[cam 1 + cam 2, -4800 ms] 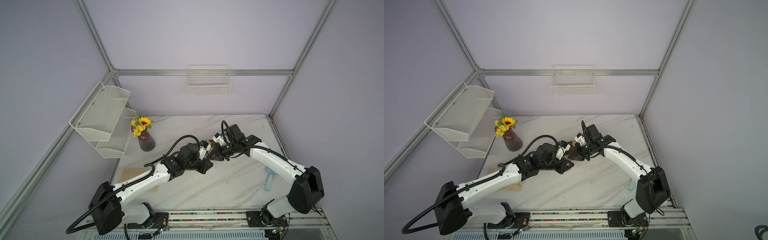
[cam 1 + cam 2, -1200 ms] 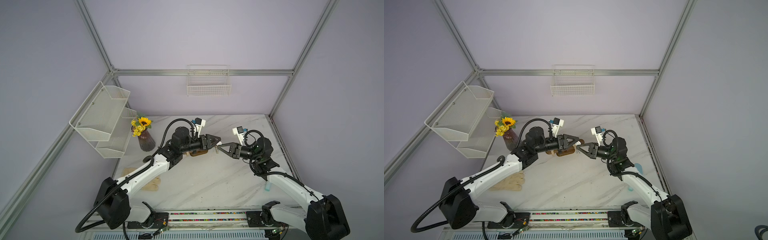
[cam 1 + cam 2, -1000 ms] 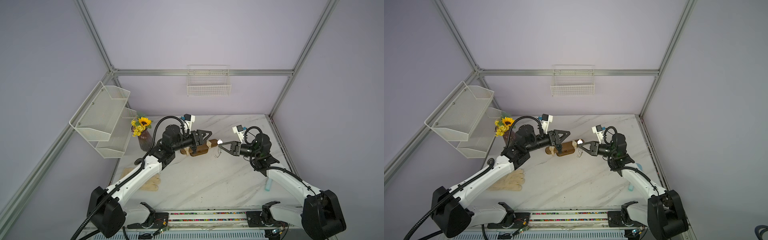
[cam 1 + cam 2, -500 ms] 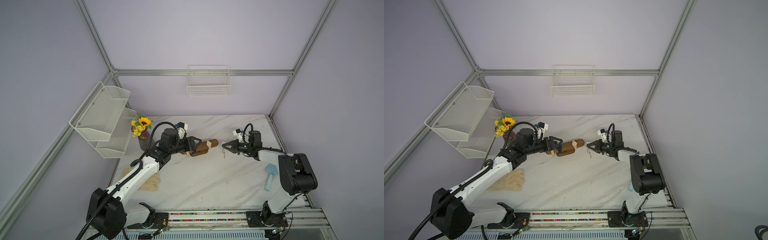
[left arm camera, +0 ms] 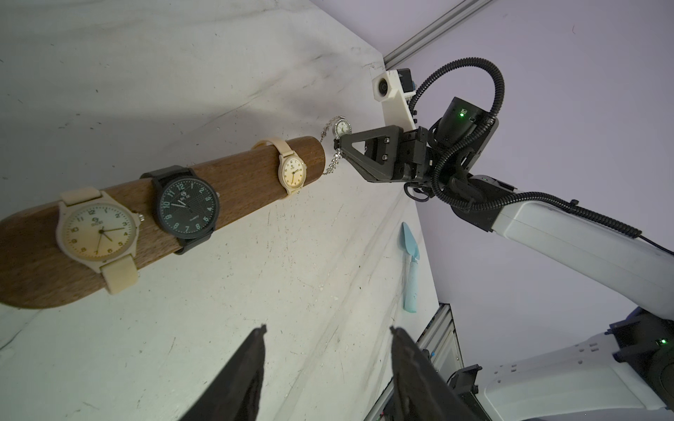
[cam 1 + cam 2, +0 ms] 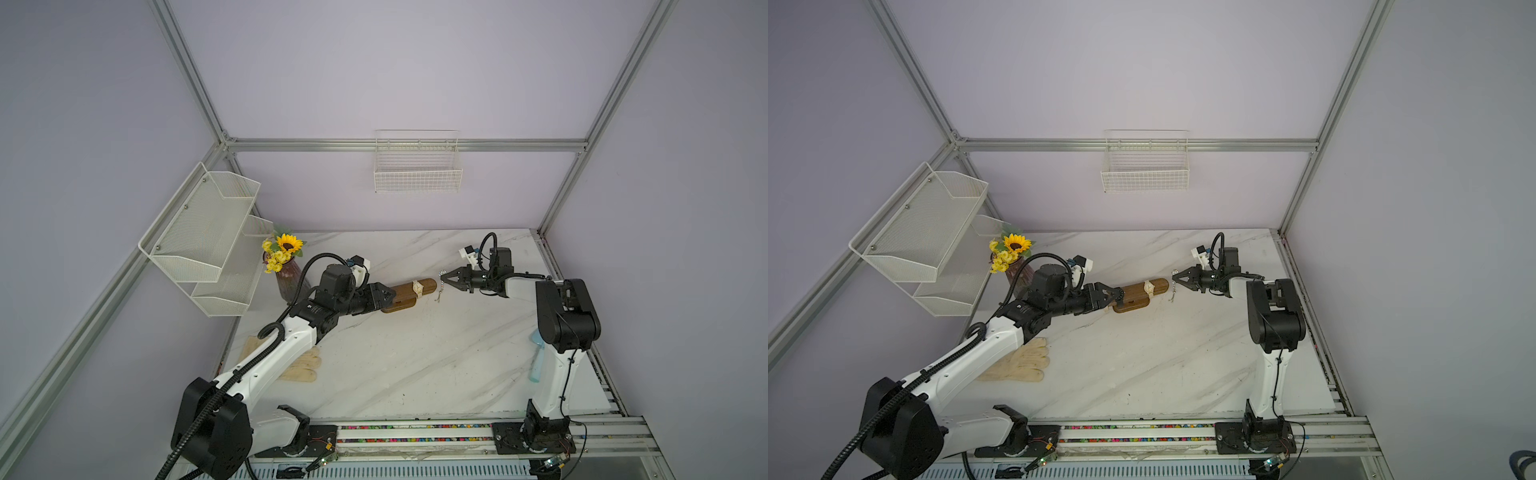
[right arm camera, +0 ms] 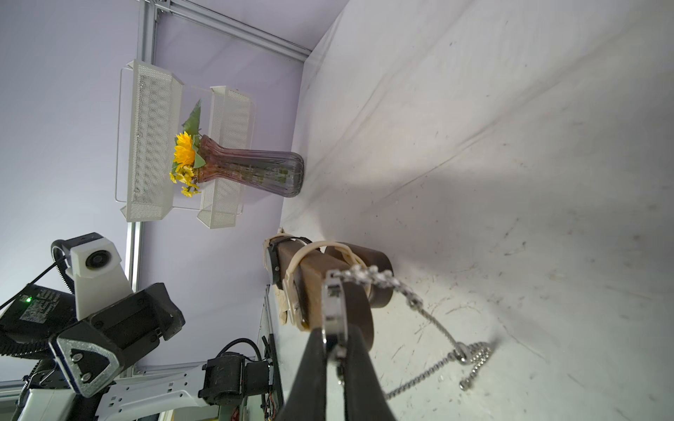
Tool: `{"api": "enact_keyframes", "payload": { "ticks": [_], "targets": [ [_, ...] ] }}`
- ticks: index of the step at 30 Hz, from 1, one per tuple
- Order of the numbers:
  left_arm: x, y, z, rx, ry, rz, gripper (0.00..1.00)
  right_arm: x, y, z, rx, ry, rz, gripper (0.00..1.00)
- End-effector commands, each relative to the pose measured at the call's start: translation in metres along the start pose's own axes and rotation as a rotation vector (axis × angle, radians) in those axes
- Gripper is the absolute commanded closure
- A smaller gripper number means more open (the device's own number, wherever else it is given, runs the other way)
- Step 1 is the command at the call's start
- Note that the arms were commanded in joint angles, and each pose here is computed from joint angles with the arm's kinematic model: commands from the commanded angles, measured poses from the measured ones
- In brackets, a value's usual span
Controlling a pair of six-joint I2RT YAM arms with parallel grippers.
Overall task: Place watch on stand
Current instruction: Place the watch on the stand.
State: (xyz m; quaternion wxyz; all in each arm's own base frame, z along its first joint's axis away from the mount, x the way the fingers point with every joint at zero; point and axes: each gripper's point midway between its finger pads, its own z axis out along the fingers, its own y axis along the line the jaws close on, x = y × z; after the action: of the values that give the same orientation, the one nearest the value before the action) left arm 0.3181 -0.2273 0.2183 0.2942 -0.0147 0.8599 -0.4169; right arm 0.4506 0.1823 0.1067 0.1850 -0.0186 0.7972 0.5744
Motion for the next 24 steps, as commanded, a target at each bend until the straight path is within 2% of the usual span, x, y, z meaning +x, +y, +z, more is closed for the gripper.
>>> {"api": "enact_keyframes", "payload": {
  "ticks": [1,10,18,24],
  "targets": [
    [0.003,0.003,-0.001,0.007,0.005,0.006,0.45,-0.001,0.015,0.004,-0.068,0.039,-0.029,1.00],
    [0.006,0.008,0.010,0.006,0.042,-0.010,0.46,0.009,0.040,0.028,-0.113,0.101,-0.075,1.00],
    [0.007,0.011,0.011,-0.001,0.043,-0.009,0.46,0.024,0.039,0.050,-0.108,0.167,-0.071,1.00],
    [0.008,0.012,0.013,0.001,0.051,-0.016,0.46,0.040,0.038,0.047,-0.103,0.182,-0.064,1.00]
  ]
}}
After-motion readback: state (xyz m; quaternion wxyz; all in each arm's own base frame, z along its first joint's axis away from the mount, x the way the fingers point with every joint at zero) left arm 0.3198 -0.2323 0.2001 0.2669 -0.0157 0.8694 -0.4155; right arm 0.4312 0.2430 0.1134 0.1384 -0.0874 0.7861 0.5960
